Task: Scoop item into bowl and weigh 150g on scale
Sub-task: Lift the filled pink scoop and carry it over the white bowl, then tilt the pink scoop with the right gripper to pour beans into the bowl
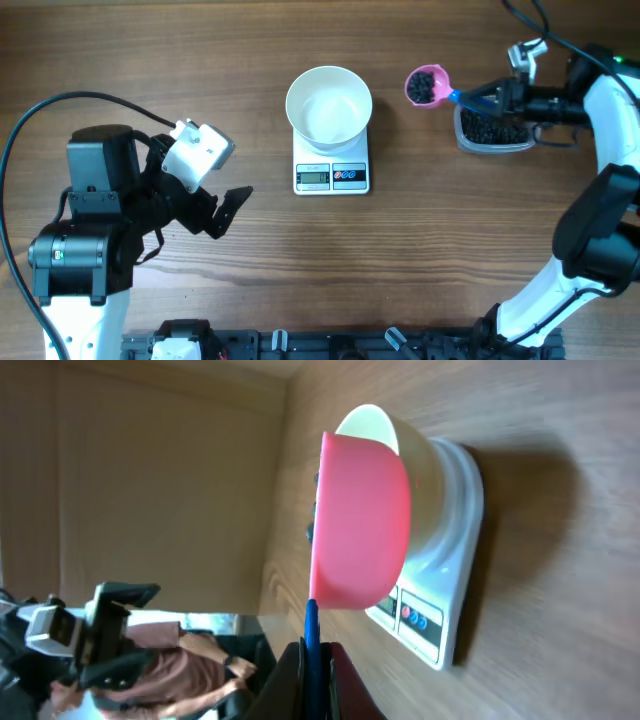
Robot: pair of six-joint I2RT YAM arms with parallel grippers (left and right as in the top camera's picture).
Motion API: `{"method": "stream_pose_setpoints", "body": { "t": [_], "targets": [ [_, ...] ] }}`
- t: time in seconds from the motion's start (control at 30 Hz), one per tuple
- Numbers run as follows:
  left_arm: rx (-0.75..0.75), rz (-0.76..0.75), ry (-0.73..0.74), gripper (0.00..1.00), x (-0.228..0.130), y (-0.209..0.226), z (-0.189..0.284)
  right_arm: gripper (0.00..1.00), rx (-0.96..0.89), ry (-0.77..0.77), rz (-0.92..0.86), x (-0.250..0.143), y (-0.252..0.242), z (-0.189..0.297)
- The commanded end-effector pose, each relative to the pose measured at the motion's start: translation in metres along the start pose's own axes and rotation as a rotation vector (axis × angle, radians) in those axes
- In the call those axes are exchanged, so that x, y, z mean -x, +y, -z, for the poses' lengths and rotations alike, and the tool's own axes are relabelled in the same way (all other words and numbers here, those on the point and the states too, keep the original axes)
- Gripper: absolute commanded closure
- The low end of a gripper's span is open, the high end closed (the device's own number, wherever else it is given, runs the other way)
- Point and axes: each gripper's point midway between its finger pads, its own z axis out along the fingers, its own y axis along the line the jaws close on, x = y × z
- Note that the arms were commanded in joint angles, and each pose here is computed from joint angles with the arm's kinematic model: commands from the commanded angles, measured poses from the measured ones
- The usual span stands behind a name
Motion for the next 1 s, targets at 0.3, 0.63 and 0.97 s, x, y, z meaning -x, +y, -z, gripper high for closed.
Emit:
{"method": "stream_pose_setpoints", "body": {
  "t": [0.3,0.63,0.97],
  "targets": [
    [-0.002,-0.023,-0.027,0.0,0.007,-0.001,0.006,0.95,0.0,0.111,0.207,0.0,0.035,-0.08],
    [-0.003,-0.023,-0.026,0.0,0.007,-0.001,0.005,0.96,-0.218,0.198,0.536,-0.006,0.017,-0.129],
    [-0.005,-0.021,-0.023,0.0,0.007,-0.001,0.004,0.96,-0.503,0.275,0.81,-0.006,-0.005,-0.163]
  ]
}}
